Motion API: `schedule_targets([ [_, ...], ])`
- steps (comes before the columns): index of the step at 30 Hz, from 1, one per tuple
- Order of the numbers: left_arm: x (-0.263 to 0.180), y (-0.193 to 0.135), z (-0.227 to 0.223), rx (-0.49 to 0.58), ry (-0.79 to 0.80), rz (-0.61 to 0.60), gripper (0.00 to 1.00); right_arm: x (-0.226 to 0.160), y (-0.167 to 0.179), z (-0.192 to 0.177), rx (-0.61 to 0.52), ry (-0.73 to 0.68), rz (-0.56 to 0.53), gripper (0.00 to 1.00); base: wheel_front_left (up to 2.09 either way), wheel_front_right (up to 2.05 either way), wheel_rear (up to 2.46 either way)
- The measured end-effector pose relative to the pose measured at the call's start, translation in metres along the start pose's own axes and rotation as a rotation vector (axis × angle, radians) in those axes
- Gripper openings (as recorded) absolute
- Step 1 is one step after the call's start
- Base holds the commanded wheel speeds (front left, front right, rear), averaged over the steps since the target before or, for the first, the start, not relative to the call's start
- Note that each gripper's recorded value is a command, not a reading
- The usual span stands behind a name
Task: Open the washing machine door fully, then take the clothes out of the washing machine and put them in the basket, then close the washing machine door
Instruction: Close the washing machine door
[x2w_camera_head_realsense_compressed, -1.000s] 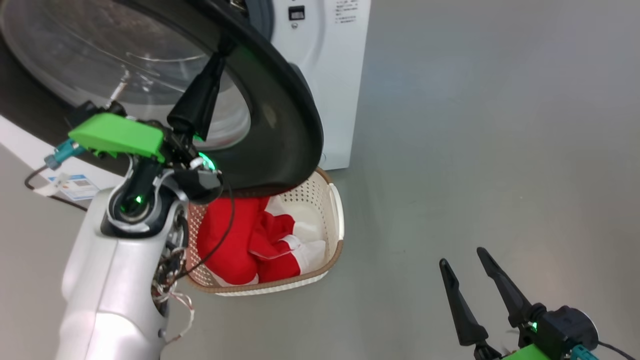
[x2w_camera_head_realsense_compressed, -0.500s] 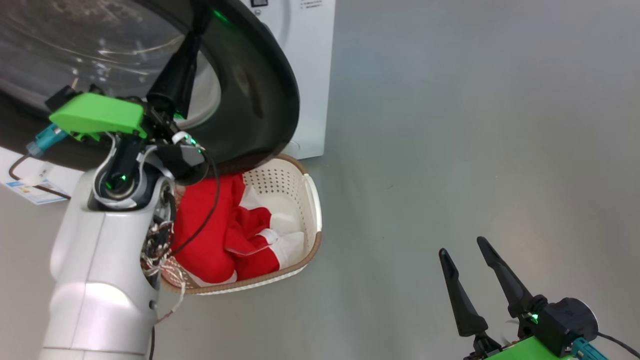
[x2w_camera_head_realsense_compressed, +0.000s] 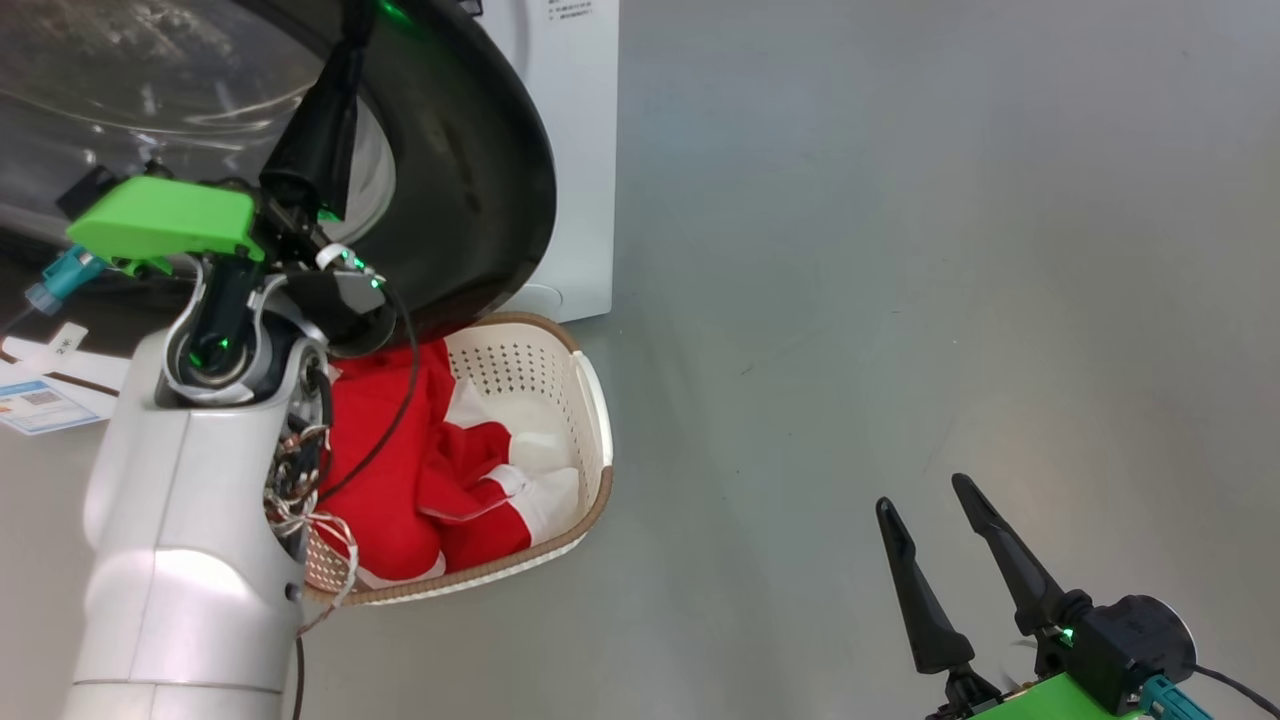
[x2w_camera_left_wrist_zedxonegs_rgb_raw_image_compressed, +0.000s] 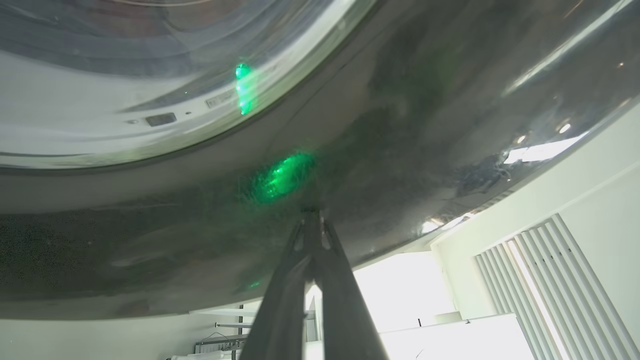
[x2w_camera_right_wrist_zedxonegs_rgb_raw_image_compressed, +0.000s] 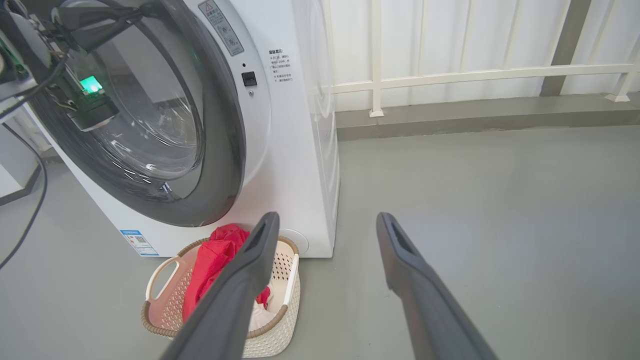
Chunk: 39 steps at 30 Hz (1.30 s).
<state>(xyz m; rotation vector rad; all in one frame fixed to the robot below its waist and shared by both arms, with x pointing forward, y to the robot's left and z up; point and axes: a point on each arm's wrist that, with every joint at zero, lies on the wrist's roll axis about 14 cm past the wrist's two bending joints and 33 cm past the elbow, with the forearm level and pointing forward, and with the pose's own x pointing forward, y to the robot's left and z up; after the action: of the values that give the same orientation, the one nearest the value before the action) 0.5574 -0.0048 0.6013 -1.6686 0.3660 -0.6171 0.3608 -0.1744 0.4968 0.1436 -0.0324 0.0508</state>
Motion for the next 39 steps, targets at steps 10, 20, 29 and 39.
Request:
schedule_targets([
  [10, -0.005, -0.008, -0.002, 0.045, 0.005, -0.018, 0.0, 0.001, 0.001, 0.003, 0.0, -0.011, 0.006, 1.0, 0.0, 0.0, 0.0],
  [20, -0.056, -0.001, -0.003, 0.113, -0.022, 0.003, 0.0, 0.004, 0.014, 0.011, 0.018, -0.039, 0.046, 1.0, 0.0, 0.0, 0.0],
  [29, -0.098, -0.015, 0.002, 0.206, -0.093, 0.023, 0.79, -0.001, 0.022, 0.012, 0.034, -0.044, 0.069, 1.0, 0.0, 0.0, 0.0],
  [39, -0.144, -0.034, 0.016, 0.258, -0.292, 0.041, 1.0, -0.006, 0.028, 0.02, 0.045, -0.073, 0.089, 1.0, 0.0, 0.0, 0.0],
])
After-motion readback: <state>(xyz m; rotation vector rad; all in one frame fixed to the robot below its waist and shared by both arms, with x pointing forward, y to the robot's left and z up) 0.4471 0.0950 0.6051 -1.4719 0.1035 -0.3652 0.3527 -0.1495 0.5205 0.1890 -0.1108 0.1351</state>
